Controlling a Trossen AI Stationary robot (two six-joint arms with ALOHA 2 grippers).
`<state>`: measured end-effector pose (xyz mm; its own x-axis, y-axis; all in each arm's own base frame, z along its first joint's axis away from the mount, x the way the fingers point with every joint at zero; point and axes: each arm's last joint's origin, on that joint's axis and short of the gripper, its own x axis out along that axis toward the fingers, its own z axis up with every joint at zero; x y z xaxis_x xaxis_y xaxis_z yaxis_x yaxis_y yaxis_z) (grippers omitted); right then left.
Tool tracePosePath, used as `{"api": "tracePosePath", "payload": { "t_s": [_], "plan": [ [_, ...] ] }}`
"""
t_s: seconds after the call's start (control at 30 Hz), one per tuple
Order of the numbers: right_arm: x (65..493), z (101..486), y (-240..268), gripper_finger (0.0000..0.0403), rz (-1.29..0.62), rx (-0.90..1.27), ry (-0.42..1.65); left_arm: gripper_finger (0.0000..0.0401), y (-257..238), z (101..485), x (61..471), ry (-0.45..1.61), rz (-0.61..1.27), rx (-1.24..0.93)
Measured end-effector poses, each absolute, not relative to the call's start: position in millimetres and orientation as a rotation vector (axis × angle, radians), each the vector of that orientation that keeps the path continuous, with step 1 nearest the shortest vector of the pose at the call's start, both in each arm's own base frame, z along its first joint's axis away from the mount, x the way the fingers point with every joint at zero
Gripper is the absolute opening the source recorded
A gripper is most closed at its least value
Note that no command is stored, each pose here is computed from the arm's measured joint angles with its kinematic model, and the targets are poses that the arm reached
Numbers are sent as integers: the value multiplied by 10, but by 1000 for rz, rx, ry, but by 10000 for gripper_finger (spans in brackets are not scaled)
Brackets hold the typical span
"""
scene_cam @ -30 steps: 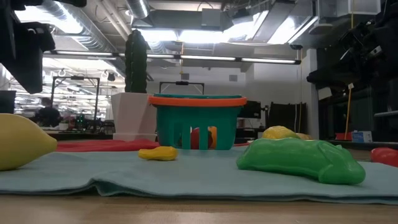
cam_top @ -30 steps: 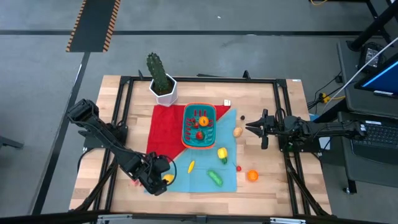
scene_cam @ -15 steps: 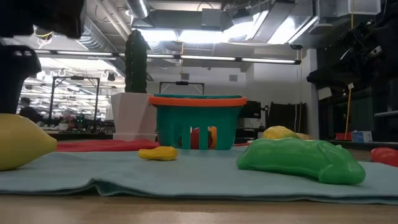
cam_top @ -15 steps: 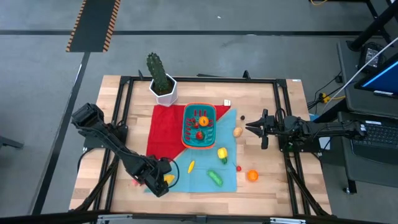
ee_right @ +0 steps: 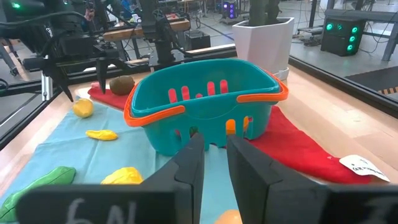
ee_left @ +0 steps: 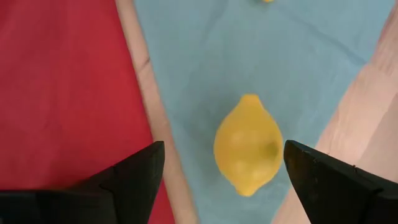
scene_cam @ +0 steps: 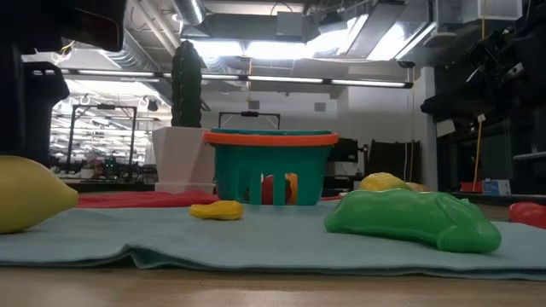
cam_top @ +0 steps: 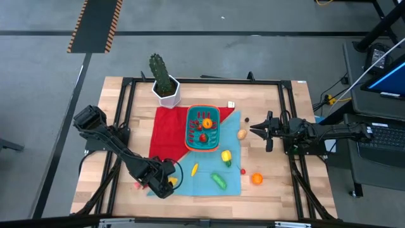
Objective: Pick and placing Produce into tupperware
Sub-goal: Put the lemon into the basket
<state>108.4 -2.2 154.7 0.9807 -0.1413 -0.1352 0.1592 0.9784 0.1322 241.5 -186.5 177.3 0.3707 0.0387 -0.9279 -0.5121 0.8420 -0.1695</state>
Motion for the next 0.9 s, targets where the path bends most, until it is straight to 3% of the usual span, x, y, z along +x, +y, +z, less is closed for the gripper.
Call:
{"api": "tracePosePath", "payload": {
  "t_s": [0.6,0.9],
  "plan": [
    [1083,1546,-22,73,-152,144,126,323,-1877,1788,2441,1187,328,-523],
    [1084,1546,-17,73,-139,191,125,314,-1891,2103,2468,1222,379,-447]
  ]
}}
